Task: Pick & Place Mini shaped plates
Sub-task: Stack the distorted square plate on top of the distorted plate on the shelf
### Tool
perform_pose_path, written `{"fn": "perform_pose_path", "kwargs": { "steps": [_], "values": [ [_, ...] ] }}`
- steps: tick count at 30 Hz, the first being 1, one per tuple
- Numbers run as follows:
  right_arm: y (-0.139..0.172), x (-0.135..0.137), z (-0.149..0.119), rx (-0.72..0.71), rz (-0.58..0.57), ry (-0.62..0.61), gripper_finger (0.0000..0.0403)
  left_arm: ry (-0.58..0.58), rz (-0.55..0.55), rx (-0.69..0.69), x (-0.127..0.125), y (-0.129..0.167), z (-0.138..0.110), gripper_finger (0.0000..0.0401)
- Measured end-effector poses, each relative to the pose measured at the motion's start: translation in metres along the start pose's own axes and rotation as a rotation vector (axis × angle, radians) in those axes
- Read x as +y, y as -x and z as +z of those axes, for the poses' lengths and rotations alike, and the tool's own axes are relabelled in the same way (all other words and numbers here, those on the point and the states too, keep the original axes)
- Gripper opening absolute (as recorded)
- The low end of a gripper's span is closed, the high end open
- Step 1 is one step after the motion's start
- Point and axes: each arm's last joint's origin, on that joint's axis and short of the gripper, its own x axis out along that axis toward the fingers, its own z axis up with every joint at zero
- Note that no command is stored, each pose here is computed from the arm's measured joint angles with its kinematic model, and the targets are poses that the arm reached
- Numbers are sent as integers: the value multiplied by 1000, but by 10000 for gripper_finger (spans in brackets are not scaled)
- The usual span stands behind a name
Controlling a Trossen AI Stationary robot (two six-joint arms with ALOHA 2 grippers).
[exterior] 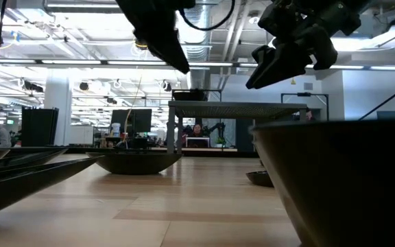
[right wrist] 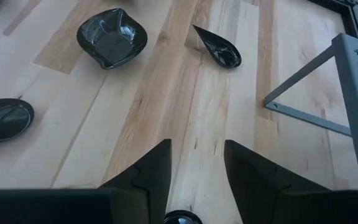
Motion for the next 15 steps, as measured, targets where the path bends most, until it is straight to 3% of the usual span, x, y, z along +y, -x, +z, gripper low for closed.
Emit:
{"fn": "perform_pose_path", "kwargs": {
  "steps": [2, 7, 11, 15],
  "values": [
    [0, 0, 0, -1, 0, -10, 143, 20, -66, -1, -10, 2, 0, 120],
    [0, 1, 2, -26, 31, -35, 139, -4, -109, -6, -31, 7, -1, 120],
    [1, 12, 9, -100, 185, -140, 133, -27, -126, -9, -41, 9, -2, 120],
    [-3, 38, 15, -76, 313, -266, 123, -34, -129, -10, -44, 10, -3, 120]
  ]
}}
